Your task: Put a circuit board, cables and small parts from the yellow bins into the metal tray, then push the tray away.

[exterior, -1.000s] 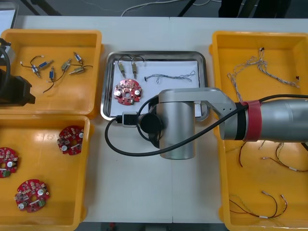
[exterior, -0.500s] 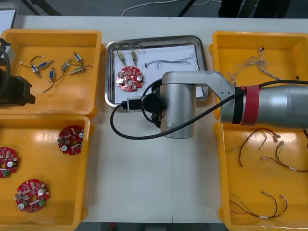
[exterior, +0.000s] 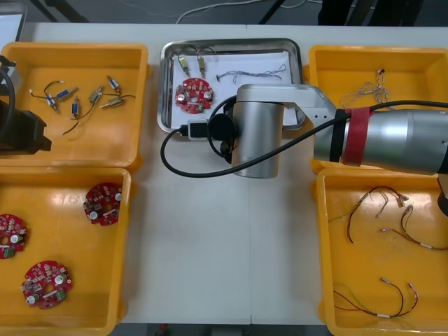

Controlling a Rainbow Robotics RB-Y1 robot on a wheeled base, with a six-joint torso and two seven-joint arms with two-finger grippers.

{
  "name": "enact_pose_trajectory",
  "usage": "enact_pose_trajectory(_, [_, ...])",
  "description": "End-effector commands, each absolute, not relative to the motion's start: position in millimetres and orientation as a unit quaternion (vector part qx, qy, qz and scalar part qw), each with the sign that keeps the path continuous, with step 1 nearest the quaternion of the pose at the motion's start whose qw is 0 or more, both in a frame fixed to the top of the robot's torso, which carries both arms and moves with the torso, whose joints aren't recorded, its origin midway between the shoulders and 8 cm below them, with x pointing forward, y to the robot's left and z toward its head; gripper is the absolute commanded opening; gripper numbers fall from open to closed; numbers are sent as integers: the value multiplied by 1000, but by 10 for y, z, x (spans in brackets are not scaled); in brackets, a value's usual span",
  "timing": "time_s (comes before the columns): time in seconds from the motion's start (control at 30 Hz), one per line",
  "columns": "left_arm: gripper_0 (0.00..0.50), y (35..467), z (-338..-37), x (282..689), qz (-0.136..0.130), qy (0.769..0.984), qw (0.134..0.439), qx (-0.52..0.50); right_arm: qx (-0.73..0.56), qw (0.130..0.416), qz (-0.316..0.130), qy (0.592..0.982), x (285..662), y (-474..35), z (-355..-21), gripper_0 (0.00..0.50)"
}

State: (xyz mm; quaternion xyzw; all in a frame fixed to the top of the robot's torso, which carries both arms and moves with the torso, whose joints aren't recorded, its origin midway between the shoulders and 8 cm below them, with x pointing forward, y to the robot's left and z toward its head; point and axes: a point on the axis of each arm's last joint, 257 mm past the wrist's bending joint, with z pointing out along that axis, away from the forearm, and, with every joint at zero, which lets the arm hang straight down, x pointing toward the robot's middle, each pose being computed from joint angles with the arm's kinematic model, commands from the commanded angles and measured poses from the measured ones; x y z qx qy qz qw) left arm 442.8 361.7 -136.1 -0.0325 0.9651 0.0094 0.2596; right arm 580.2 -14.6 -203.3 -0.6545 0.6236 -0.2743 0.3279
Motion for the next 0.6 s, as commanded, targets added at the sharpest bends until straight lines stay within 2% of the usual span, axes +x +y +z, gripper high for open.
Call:
enact_pose_trajectory(0.03, [500, 3831, -1204, 4385, 35, 960, 275, -39, -664, 363, -273, 594, 5916, 192, -1729, 0])
enact_pose_trajectory(0.43, [500, 3831, -1204, 4385, 35, 960, 275, -39, -654, 396, -264, 588, 6135, 308, -1571, 0])
enact_pose_trajectory(0.6, [500, 3831, -1204, 4385, 35, 960, 275, -39, -651, 401, -261, 590, 6157, 319, -1561, 0])
